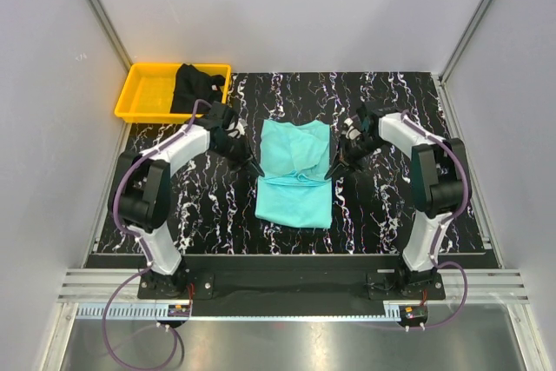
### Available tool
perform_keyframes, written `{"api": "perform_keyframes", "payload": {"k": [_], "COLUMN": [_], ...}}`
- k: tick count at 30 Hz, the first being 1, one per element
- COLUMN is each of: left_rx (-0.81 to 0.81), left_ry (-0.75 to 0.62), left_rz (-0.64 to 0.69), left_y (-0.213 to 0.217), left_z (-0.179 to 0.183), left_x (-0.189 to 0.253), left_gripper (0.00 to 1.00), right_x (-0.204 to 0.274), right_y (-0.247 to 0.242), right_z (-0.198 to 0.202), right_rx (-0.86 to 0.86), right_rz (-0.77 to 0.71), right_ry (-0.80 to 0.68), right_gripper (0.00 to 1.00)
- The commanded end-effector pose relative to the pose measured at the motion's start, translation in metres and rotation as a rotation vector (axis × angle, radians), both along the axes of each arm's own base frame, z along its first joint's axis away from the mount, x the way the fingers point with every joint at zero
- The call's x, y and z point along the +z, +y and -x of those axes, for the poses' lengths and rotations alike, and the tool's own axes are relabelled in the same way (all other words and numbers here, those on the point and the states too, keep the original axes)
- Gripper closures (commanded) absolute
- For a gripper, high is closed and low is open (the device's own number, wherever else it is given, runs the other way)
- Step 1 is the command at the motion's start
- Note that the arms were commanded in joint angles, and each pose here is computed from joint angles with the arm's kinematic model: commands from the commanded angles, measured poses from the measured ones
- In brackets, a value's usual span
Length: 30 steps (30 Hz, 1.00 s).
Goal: Fold and stack the t-shirts
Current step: Fold the tshirt
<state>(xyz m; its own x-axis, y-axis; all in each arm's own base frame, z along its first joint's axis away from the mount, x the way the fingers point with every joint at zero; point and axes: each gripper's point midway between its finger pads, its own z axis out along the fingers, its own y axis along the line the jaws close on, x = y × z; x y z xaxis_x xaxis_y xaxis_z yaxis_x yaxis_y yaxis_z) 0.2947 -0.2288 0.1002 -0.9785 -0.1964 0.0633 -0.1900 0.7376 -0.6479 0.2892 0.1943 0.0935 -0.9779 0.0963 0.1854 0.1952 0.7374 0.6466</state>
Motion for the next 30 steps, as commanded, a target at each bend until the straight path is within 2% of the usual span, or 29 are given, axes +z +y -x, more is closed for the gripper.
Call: {"api": "perform_keyframes", "payload": {"k": [1, 4, 6, 11, 14, 15, 16, 17, 18, 19, 21, 24, 27, 28, 30], "left_rx": [-0.026, -0.032, -0.035, -0.042, -0.038, -0.042, -0.042, -0.047, -0.052, -0.054, -0.074, -0.088, -0.101, -0.122, -0.181], "left_ry": [-0.070, -0.052, -0.038, -0.042, -0.040, -0.042, -0.052, -0.074, -0.083, -0.115, -0.199, -0.303, -0.378, -0.348, -0.353], "left_rz": [0.032, 0.023, 0.013, -0.027, -0.042, -0.043, -0.045, -0.059, -0.073, -0.085, -0.123, -0.172, -0.133, -0.106, -0.064], "left_y": [-0.003, -0.003, -0.002, 0.005, 0.009, 0.009, 0.009, 0.011, 0.014, 0.015, 0.020, 0.031, 0.031, 0.028, 0.024], "left_z": [-0.020, -0.024, -0.026, -0.036, -0.044, -0.045, -0.049, -0.052, -0.052, -0.058, -0.068, -0.071, -0.056, -0.040, -0.014], "left_x": [0.009, -0.002, -0.011, -0.027, -0.036, -0.036, -0.034, -0.033, -0.031, -0.023, 0.002, 0.042, 0.074, 0.069, 0.066], "left_gripper": [1.00, 1.00, 1.00, 0.95, 0.91, 0.83, 0.80, 0.74, 0.61, 0.55, 0.43, 0.37, 0.32, 0.32, 0.33], "right_x": [0.006, -0.001, -0.007, -0.021, -0.033, -0.033, -0.037, -0.040, -0.038, -0.037, -0.023, 0.003, 0.021, 0.035, 0.032], "right_y": [0.004, 0.003, 0.003, 0.001, -0.001, -0.001, -0.003, -0.004, -0.008, -0.010, -0.019, -0.034, -0.039, -0.036, -0.023], "right_z": [-0.014, -0.021, -0.025, -0.035, -0.043, -0.048, -0.053, -0.058, -0.070, -0.077, -0.099, -0.120, -0.110, -0.104, -0.076], "right_rx": [0.029, 0.023, 0.025, 0.011, 0.005, 0.003, -0.003, -0.007, -0.014, -0.024, -0.069, -0.107, -0.090, -0.088, -0.043], "right_rz": [-0.048, -0.046, -0.043, -0.036, -0.035, -0.036, -0.034, -0.023, 0.006, 0.016, 0.015, 0.037, 0.065, 0.051, 0.046], "right_ry": [-0.044, -0.034, -0.029, -0.018, -0.018, -0.028, -0.031, -0.034, -0.069, -0.084, -0.131, -0.211, -0.234, -0.261, -0.241], "right_gripper": [0.98, 0.98, 0.94, 0.92, 0.83, 0.79, 0.69, 0.65, 0.61, 0.53, 0.44, 0.37, 0.36, 0.36, 0.37]}}
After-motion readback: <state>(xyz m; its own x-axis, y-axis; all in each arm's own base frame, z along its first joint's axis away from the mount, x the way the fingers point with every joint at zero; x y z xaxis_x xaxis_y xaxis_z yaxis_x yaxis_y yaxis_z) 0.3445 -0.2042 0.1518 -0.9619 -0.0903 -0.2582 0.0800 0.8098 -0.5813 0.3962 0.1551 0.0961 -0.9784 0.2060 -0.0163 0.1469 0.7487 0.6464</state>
